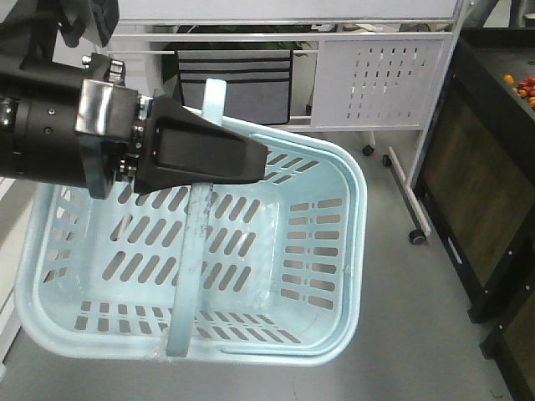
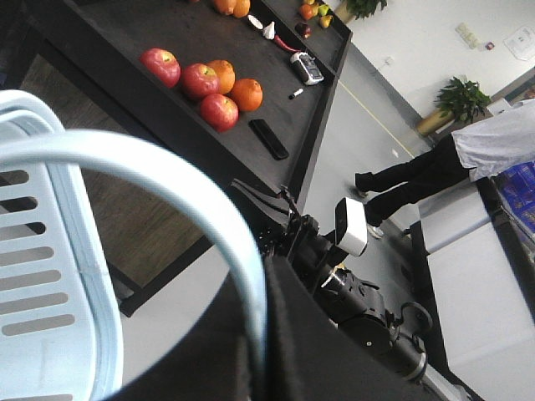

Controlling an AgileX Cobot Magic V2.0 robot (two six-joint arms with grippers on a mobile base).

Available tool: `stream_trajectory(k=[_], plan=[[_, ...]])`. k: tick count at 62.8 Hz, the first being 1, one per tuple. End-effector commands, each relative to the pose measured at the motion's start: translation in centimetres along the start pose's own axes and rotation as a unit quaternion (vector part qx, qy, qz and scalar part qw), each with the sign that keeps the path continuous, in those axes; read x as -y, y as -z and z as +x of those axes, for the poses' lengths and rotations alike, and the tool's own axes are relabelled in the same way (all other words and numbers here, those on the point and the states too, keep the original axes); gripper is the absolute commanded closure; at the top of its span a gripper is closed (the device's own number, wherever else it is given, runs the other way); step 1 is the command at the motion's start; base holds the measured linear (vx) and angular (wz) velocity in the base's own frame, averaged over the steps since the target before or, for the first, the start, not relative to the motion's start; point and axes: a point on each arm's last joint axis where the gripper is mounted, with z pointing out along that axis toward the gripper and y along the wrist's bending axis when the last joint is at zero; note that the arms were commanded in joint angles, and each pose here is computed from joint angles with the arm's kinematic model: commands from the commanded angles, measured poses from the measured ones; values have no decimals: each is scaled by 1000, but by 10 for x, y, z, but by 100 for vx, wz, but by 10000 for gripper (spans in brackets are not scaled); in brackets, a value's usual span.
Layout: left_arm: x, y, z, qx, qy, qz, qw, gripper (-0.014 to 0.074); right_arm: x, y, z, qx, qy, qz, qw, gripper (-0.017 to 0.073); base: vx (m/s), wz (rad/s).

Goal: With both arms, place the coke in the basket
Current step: 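Carry the basket in the left gripper while driving to the snack shelves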

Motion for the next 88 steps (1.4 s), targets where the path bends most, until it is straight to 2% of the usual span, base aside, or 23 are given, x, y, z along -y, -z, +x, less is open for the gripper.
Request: stream_trajectory(k=[1, 88], plan=[[21, 7, -6, 38, -10, 34, 999, 600, 0, 1, -5, 39, 6, 1, 999, 561, 22, -15], [21, 7, -6, 38, -10, 34, 999, 600, 0, 1, -5, 40, 6, 1, 999, 561, 27, -4]])
